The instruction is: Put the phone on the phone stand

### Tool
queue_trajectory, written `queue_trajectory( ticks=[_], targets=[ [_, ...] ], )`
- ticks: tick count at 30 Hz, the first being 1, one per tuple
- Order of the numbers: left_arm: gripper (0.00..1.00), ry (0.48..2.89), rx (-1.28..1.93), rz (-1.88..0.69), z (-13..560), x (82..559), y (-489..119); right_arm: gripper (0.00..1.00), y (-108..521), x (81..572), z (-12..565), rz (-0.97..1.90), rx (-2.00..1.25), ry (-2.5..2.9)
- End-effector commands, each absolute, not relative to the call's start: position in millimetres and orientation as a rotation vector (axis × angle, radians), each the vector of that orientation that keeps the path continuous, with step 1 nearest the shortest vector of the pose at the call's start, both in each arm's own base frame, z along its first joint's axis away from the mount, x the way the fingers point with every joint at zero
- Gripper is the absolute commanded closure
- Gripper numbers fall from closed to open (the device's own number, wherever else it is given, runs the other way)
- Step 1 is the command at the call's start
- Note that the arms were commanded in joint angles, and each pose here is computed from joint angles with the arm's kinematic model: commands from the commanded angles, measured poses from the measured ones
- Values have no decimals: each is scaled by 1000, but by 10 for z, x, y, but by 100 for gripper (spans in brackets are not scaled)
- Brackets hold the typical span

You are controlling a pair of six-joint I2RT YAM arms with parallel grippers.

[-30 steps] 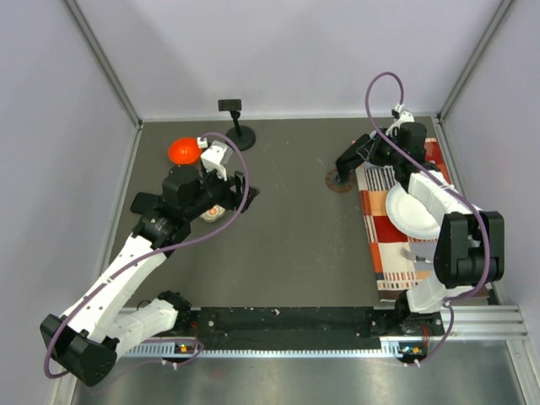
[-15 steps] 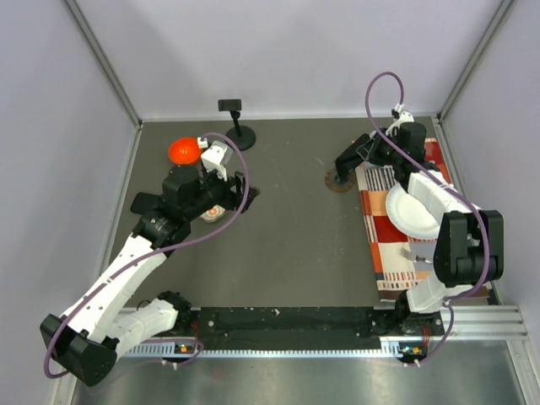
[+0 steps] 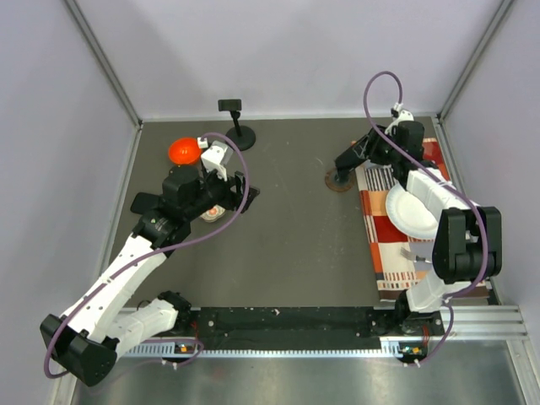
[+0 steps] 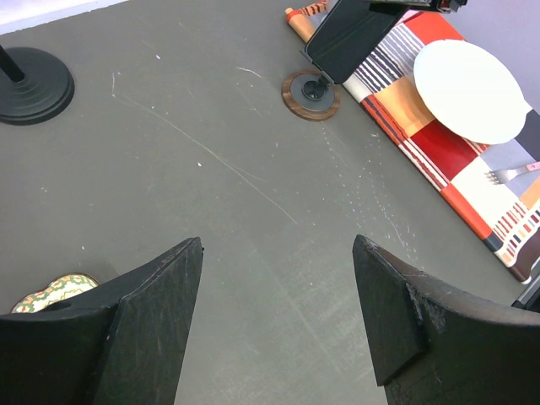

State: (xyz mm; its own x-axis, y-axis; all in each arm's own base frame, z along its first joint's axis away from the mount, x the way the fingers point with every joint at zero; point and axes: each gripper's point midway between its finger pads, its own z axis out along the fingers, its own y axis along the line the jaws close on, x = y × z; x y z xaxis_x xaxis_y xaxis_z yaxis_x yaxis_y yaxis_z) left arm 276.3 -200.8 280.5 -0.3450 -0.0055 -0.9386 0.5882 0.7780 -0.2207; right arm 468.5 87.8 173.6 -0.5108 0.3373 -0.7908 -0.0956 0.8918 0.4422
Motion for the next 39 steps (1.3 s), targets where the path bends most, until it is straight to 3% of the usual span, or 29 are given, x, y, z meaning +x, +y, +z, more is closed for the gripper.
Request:
queue_trajectory(
  ticks=[1,12,13,14,17,23,30,34,36,39],
  targets=[
    [23,1792,452,-664,2892,2792,-2042,38,869,4776,2010,512,149,1973],
    [18,1823,356,-567,2782,2937,-1883,1,758,4530,2381,457,161,1907],
    [17,1835,302,-529,2757,2993,-1809,1,745,4495,2421,454,160,1899],
    [6,1846,251,-516,2752,3034,-1764,1,739,4433,2524,450,154,1875],
    [4,1898,24,-497,2801,3267,-1515,1,736,4348,2665,449,130,1831],
    [4,1939,-176,-598,2906,3768,-1421,1,780,4314,2700,469,92,1797],
    [9,1936,-163,-256,2912,4660,-1120,1,774,4238,2744,459,56,1774],
    [9,1901,-213,-200,3032,5094,-978,1,743,4183,2773,461,43,1755],
    [14,1878,-136,-186,2990,5302,-1016,1,739,4163,2783,464,33,1748],
    [34,1891,-155,-104,2912,5489,-908,1,699,4136,2786,454,29,1743]
  ],
)
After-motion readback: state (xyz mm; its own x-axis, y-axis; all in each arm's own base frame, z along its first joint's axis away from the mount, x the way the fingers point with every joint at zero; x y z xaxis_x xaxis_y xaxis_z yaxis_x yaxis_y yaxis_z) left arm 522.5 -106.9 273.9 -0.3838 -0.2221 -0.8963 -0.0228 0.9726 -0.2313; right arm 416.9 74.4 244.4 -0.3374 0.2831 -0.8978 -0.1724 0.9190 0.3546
